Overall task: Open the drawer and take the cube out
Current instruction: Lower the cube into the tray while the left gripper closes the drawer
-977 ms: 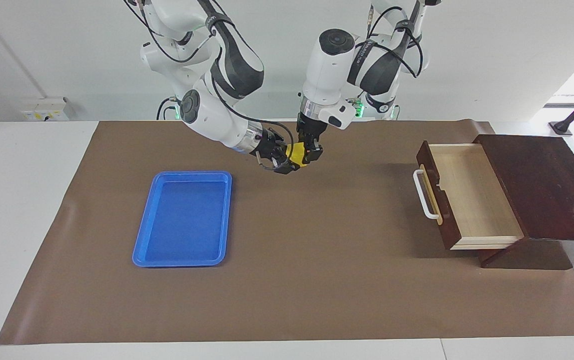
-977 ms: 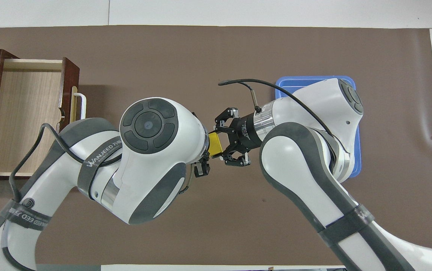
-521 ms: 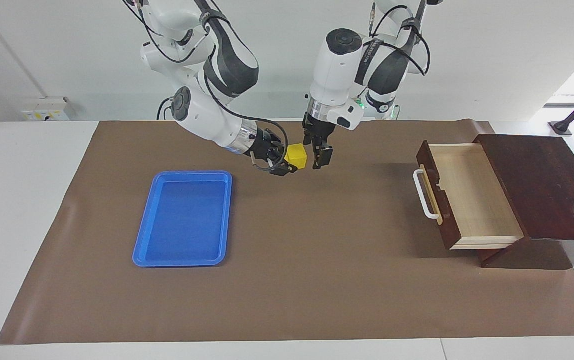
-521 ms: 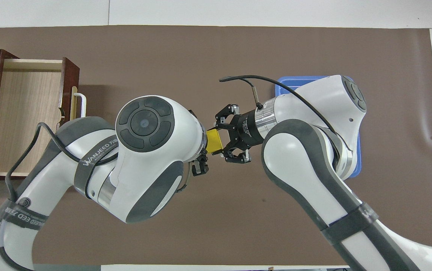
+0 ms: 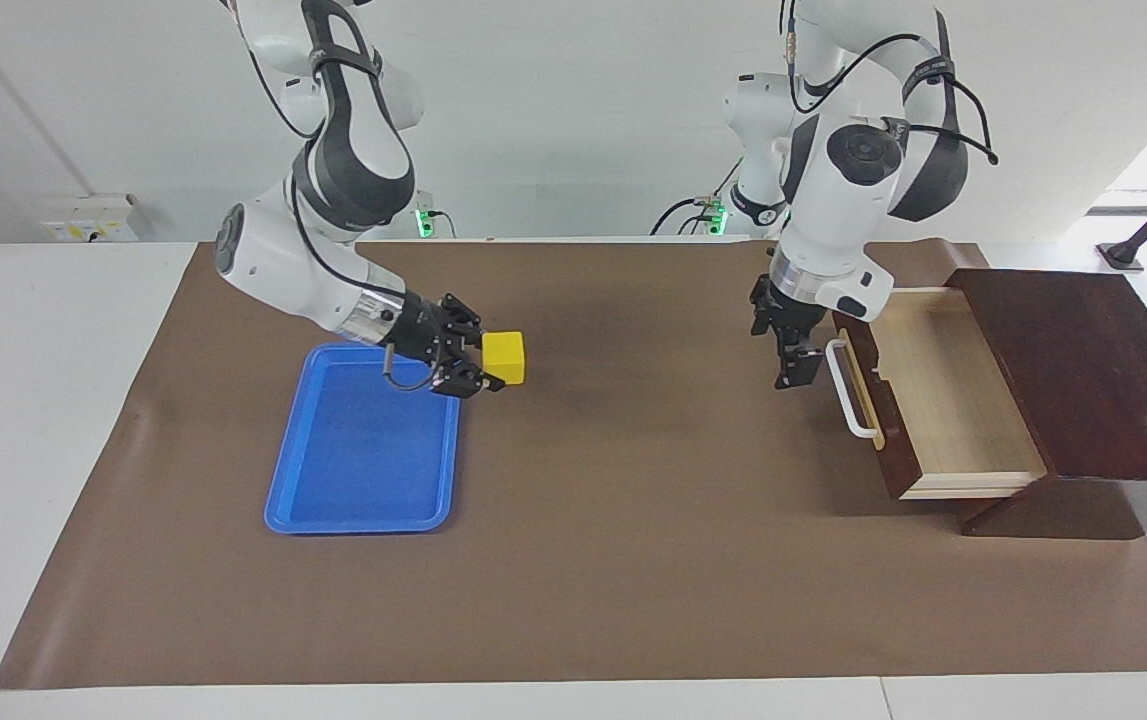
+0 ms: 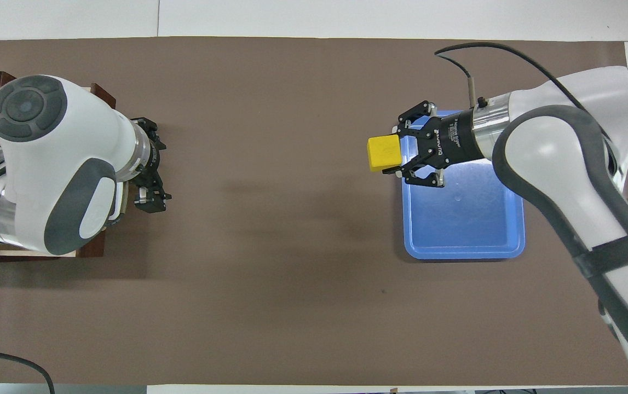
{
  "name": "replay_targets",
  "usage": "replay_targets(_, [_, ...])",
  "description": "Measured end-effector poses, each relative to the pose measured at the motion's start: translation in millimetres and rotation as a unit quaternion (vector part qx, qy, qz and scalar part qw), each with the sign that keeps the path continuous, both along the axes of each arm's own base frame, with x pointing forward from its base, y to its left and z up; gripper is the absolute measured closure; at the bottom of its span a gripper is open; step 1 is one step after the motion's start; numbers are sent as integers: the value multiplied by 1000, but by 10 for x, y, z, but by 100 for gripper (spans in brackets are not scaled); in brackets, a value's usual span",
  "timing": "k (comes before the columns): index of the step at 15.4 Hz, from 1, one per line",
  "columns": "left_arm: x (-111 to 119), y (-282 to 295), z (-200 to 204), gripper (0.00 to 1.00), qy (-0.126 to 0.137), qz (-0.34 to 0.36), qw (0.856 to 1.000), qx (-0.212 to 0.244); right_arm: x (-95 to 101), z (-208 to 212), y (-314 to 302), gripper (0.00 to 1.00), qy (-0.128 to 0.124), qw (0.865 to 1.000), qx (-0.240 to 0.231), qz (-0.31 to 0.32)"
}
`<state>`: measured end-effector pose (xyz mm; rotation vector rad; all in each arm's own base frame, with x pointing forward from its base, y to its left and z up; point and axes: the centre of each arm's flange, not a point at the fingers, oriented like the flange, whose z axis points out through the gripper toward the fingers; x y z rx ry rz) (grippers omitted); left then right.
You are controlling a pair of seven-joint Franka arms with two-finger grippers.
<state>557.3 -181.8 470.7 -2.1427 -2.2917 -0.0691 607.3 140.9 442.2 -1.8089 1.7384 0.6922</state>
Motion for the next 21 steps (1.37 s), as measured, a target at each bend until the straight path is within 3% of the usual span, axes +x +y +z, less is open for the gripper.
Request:
replay_targets(5, [111, 600, -173, 0, 11, -32, 999, 10, 394, -496, -613, 44, 3, 999, -3, -33])
replay_targets(9, [185, 894, -207, 0, -5, -24, 1000, 8, 596, -941, -946, 44, -11, 999, -20, -31])
replay_targets(12, [212, 1034, -205, 0, -8, -23, 1000, 7, 563, -1256, -1011, 44, -32, 999, -33, -8])
replay_targets(17, [210, 1031, -208, 0, -10, -31, 999, 18, 493, -1490, -1121, 44, -45, 998, -47, -1])
replay_targets(21, [250, 1389, -175, 0, -13, -47, 999, 24, 391, -1718, -1119, 44, -54, 997, -63, 2])
